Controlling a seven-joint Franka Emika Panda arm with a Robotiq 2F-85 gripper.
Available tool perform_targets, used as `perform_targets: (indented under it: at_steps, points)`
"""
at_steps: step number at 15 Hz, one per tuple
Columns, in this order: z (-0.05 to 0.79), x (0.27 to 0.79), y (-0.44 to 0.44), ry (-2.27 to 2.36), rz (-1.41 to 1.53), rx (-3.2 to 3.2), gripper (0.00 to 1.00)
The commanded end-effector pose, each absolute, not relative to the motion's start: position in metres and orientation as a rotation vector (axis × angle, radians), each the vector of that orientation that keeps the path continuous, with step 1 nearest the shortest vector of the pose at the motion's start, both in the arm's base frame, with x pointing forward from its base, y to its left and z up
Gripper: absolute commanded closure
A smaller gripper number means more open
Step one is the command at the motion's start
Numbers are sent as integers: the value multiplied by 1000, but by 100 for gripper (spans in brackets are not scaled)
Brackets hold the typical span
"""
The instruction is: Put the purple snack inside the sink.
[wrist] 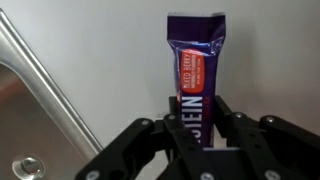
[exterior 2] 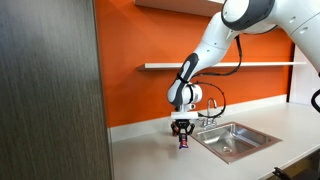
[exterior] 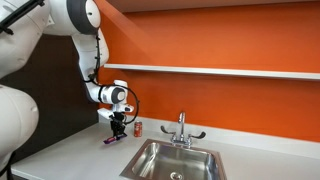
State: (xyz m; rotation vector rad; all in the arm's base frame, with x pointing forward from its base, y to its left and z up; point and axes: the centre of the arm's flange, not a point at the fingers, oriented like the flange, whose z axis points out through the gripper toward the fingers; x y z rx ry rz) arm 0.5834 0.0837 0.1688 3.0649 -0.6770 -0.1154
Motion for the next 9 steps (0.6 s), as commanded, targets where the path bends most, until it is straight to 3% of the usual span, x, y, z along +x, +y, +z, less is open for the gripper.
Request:
perform_targets:
  at_steps: [1,9]
  points:
    - [203,567,80,-695,-99,3054,88]
    - [222,533,22,-793,-76,3015,88]
